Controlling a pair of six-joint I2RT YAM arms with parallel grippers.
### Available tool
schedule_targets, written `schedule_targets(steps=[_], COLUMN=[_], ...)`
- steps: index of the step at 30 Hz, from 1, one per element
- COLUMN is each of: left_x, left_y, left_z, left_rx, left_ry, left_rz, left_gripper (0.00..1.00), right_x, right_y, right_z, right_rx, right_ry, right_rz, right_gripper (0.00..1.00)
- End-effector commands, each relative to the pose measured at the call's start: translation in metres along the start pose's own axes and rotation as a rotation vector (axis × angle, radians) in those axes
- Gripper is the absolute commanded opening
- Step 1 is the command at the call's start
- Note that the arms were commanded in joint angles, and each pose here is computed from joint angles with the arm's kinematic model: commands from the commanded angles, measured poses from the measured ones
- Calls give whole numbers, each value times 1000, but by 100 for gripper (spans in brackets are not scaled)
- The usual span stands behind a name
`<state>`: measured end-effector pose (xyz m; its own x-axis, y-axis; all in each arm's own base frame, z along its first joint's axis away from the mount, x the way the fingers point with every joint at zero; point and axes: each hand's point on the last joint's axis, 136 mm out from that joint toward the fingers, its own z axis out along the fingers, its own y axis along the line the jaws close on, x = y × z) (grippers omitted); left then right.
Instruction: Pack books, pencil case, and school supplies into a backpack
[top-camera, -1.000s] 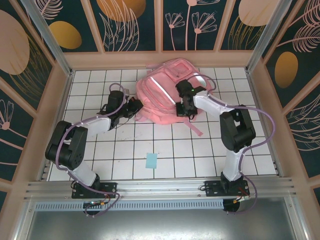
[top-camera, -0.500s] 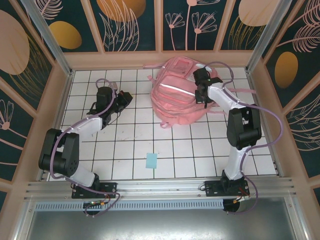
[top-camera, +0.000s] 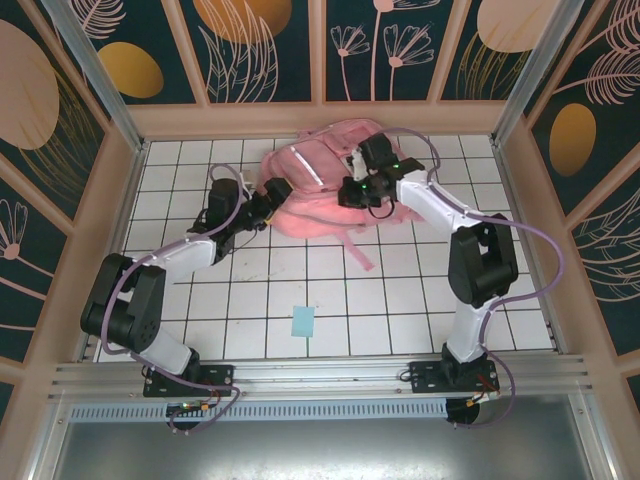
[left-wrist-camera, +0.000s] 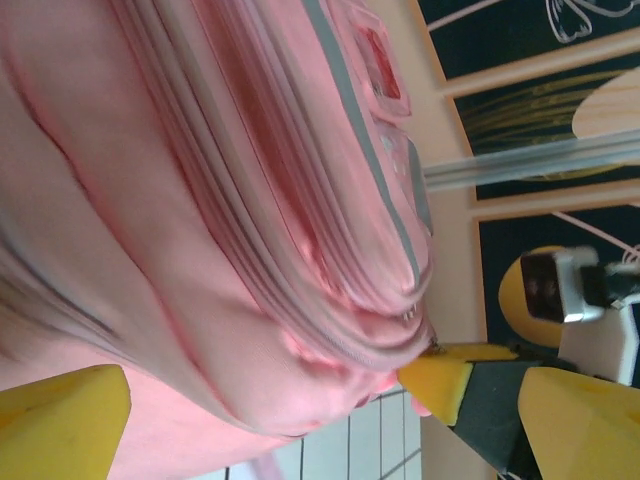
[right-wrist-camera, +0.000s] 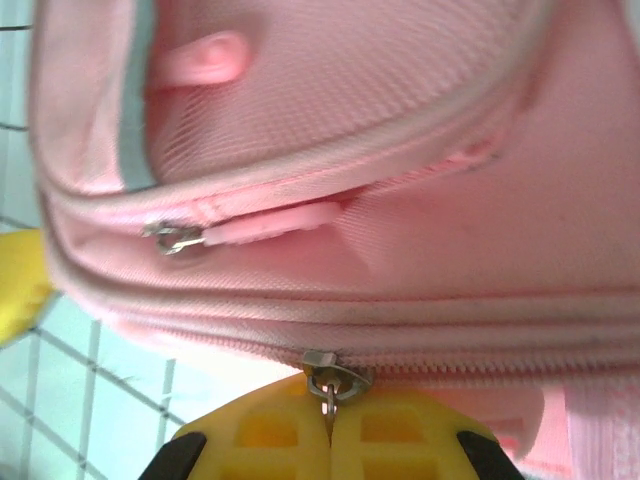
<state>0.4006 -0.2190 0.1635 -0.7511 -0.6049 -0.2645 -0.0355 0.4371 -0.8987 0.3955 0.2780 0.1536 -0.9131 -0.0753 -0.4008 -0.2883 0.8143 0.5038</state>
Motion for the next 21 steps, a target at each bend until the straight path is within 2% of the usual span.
schedule_targets(steps=[1, 4, 6, 8, 9, 11, 14, 15, 18, 21], left_x=[3, 6, 2, -3, -7, -13, -16, -16, -14, -11], left_y=[-3, 12, 17, 22, 24, 21, 31, 33, 32, 27], left_z=[-5, 1, 8, 17, 21, 28, 43, 47, 49, 48], left_rx=[24, -15, -30, -43, -47, -29, -25, -28, -4, 19], left_ry=[-9, -3, -12, -23, -33, -47, -38, -31, -25, -15], left_rz=[-36, -42, -41, -32, -23, -4, -17, -27, -49, -60], left_gripper=[99, 99, 99, 94, 87, 58, 9, 0, 0, 0], right_x=[-24, -12, -2, 12, 19, 29, 45, 45, 45, 41], right_y=[66, 94, 103, 102, 96, 77, 43, 27, -3, -11], right_z=[-15, -15, -15, -11, -9, -5, -1, -2, -8, -17], right_rx=[-239, -338, -358, -342, -316, -246, -142, -100, -19, -5], right_ry=[-58, -14, 14, 50, 65, 77, 93, 84, 58, 29], right_rz=[-72, -114, -147, -168, -168, -162, -125, -100, -63, -51], right_gripper=[0, 0, 0, 0, 0, 0, 0, 0, 1, 37])
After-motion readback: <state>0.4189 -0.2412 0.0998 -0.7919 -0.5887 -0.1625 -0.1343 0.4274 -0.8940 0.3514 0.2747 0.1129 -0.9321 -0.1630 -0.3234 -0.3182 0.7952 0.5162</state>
